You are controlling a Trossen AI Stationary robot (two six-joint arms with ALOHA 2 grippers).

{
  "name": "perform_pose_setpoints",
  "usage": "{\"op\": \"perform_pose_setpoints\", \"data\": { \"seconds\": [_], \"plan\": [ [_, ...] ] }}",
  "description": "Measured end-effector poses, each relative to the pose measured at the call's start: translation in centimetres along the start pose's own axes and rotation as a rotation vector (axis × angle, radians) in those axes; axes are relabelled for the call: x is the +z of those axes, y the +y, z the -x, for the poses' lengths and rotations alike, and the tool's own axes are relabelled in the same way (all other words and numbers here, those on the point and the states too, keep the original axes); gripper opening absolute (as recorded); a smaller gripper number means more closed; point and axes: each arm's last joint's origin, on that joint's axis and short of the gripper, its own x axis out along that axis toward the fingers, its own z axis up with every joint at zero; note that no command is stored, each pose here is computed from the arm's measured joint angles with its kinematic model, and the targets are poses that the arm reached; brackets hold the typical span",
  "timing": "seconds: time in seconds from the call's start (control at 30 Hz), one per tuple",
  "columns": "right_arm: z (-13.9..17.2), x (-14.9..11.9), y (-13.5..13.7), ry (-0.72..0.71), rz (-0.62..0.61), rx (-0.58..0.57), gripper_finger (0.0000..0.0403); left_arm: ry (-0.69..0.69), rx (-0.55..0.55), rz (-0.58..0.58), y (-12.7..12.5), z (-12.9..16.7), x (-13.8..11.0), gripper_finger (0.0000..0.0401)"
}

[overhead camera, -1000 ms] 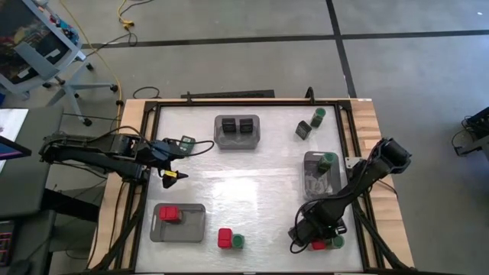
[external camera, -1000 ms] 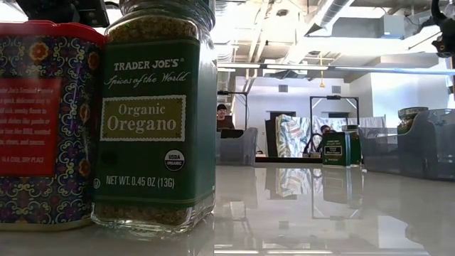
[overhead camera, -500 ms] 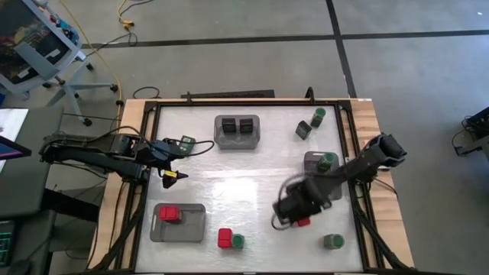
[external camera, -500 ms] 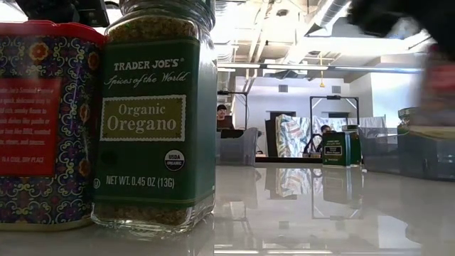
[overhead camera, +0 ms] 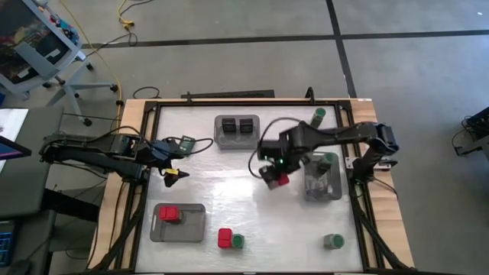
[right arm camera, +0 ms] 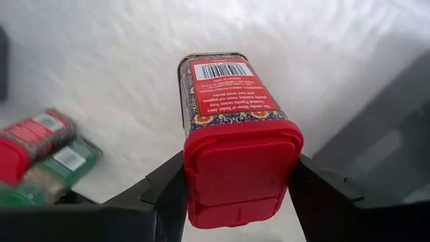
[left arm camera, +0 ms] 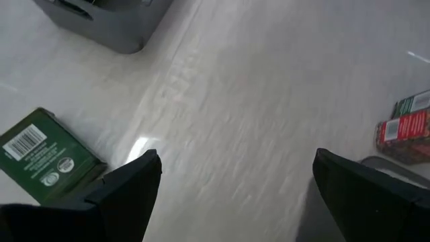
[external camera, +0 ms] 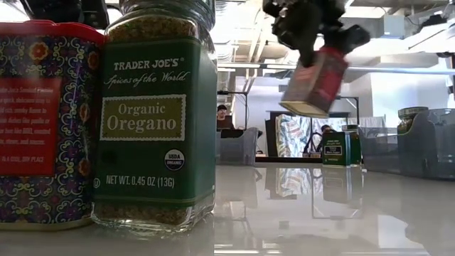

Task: Sort spices by type
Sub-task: Put the right red seasoning can into the bottom black transparent bin

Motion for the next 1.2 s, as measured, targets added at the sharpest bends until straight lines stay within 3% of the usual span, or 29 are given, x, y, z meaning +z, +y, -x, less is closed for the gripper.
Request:
{"op": "perform_pose_setpoints", "data": {
  "seconds": [0.17,0.3,0.47,0.6,0.8,1.2],
  "plan": [
    [1.7,2.3,0.2,-0.057,0.063,0.017,0.024,-0.01,0.017,0.051,0.0,0.0,0.0,0.0373],
    [1.6,3.7,2.0,-0.06,0.168,-0.086,0.024,-0.029,0.05,0.068,0.1,0.0,0.1,0.0373],
    [-0.8,5.8,4.5,0.009,0.306,-0.226,0.024,-0.035,0.05,0.069,0.1,0.0,0.1,0.0373],
    [-3.7,7.2,5.8,0.045,0.39,-0.249,0.024,-0.035,0.05,0.071,0.1,0.0,0.1,0.0373],
    [-7.5,7.9,6.3,0.136,0.399,-0.294,0.024,-0.034,0.05,0.094,0.1,0.0,0.1,0.0373],
    [-8.5,7.1,6.8,0.149,0.417,-0.307,0.0279,-0.033,0.051,0.094,0.1,0.0,0.1,0.0373]
  ]
}}
